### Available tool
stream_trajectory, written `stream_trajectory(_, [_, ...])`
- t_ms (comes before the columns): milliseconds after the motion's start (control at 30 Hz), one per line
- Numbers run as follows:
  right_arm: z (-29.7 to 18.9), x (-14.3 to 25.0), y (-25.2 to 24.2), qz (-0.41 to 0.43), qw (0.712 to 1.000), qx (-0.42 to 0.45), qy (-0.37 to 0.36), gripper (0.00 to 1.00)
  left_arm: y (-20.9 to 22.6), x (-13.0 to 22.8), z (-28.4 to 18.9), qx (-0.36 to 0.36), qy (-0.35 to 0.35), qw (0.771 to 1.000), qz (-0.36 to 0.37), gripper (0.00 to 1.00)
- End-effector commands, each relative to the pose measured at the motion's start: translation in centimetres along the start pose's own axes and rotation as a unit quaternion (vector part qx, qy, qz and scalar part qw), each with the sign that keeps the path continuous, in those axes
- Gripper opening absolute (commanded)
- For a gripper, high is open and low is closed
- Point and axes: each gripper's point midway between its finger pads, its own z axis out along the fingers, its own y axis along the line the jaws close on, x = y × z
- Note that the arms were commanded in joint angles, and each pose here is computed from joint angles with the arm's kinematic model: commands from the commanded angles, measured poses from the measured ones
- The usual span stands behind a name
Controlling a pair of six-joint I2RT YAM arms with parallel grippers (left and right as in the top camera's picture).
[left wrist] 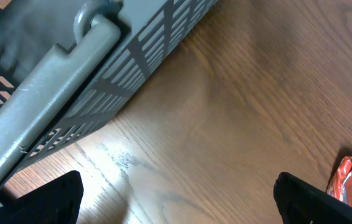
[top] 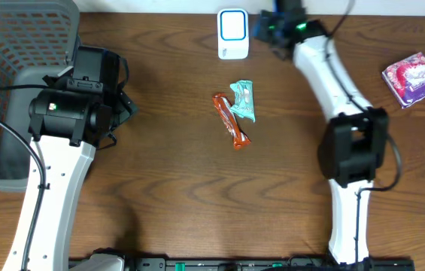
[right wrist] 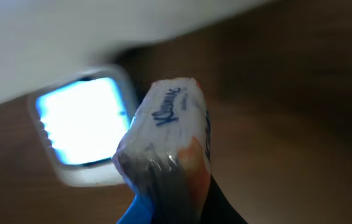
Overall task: Scan the item barcode
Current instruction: 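Carry the Kleenex pack right and place it beside the purple pack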
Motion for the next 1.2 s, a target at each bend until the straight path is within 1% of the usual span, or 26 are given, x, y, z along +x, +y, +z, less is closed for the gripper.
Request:
stream_trajectory(0, [-3.8, -4.4, -11.6, -0.016, 0.979, 0.198, -0.046, 0.01, 0.4, -0.4, -0.3, -0.005, -0.011, 1.0, -0.006, 0.98])
stream_trajectory(67, [-4.3, -3.5, -16.4, -0.026, 0.962, 0.27, -0.019, 0.01, 0.4, -0.4, -0.3, -0.005, -0.011, 1.0, -0.006, 0.98])
stream_trajectory(100, [-4.4, -3.1, -18.4, -0.035, 0.956, 0.291, -0.002, 0.01, 0.4, -0.4, -0.3, -0.005, -0.011, 1.0, -0.006, 0.98])
stream_trajectory(167, [-4.2, -2.0, -21.7, -0.058, 0.948, 0.311, 0.034, 0.01, 0.4, -0.4, -0.3, -0.005, -0.011, 1.0, -0.006, 0.98])
stream_trajectory(233, [-4.2, -1.2, -24.5, -0.061, 0.942, 0.326, 0.059, 0.02, 0.4, -0.4, -0.3, -0.005, -0.011, 1.0, -0.006, 0.98])
stream_trajectory(300, [-4.0, -0.2, -26.8, -0.047, 0.94, 0.33, 0.078, 0.11, 0.4, -0.4, -0.3, -0.005, -0.011, 1.0, -0.006, 0.98])
stream_trajectory(333, [-3.9, 0.3, -27.6, -0.043, 0.94, 0.328, 0.087, 0.23, 0.4, -0.4, -0.3, -0.005, -0.011, 1.0, -0.006, 0.98])
stream_trajectory(367, [-4.0, 0.7, -28.5, -0.036, 0.94, 0.326, 0.098, 0.38, 0.4, -0.4, -0.3, -0.005, -0.011, 1.0, -0.006, 0.98])
stream_trajectory(400, [-4.1, 0.9, -28.8, -0.031, 0.94, 0.324, 0.103, 0.56, 0.4, -0.4, -0.3, -0.005, -0.011, 1.0, -0.006, 0.98])
stream_trajectory(433, [-4.2, 1.2, -29.2, -0.025, 0.941, 0.319, 0.111, 0.79, 0.4, -0.4, -0.3, -0.005, -0.011, 1.0, -0.006, 0.98])
stream_trajectory(467, [-4.4, 1.3, -29.4, -0.021, 0.941, 0.316, 0.116, 0.99, 0.4, -0.4, -0.3, -0.005, -0.011, 1.0, -0.006, 0.98])
stream_trajectory(533, [-5.3, 1.3, -29.4, -0.016, 0.941, 0.314, 0.121, 0.99, 0.4, -0.4, -0.3, -0.005, -0.011, 1.0, -0.006, 0.98])
stream_trajectory(633, [-8.0, 0.2, -28.5, -0.015, 0.944, 0.312, 0.108, 0.99, 0.4, -0.4, -0.3, -0.005, -0.011, 1.0, -0.006, 0.98])
stream_trajectory(733, [-12.0, -0.9, -27.0, 0.005, 0.948, 0.309, 0.083, 0.99, 0.4, -0.4, -0.3, -0.005, -0.011, 1.0, -0.006, 0.98])
stream_trajectory(767, [-14.9, -1.3, -25.6, 0.016, 0.952, 0.298, 0.071, 0.99, 0.4, -0.4, -0.3, -0.005, -0.011, 1.0, -0.006, 0.98])
stream_trajectory(800, [-16.4, -1.1, -24.5, 0.023, 0.957, 0.281, 0.07, 0.99, 0.4, -0.4, -0.3, -0.005, -0.011, 1.0, -0.006, 0.98])
stream_trajectory(833, [-19.1, -0.7, -21.9, 0.035, 0.97, 0.232, 0.069, 0.99, 0.4, -0.4, -0.3, -0.005, -0.011, 1.0, -0.006, 0.98])
stream_trajectory(900, [-22.4, 0.1, -18.8, 0.033, 0.981, 0.175, 0.07, 0.99, 0.4, -0.4, -0.3, -0.005, -0.011, 1.0, -0.006, 0.98])
stream_trajectory(1067, [-29.4, 1.8, -14.4, -0.001, 0.99, 0.133, 0.042, 0.99, 0.4, -0.4, -0.3, -0.005, -0.011, 1.0, -0.006, 0.98])
stream_trajectory(1167, [-32.3, 3.0, -11.9, -0.03, 0.994, 0.105, 0.025, 0.99, 0.4, -0.4, -0.3, -0.005, -0.011, 1.0, -0.006, 0.98])
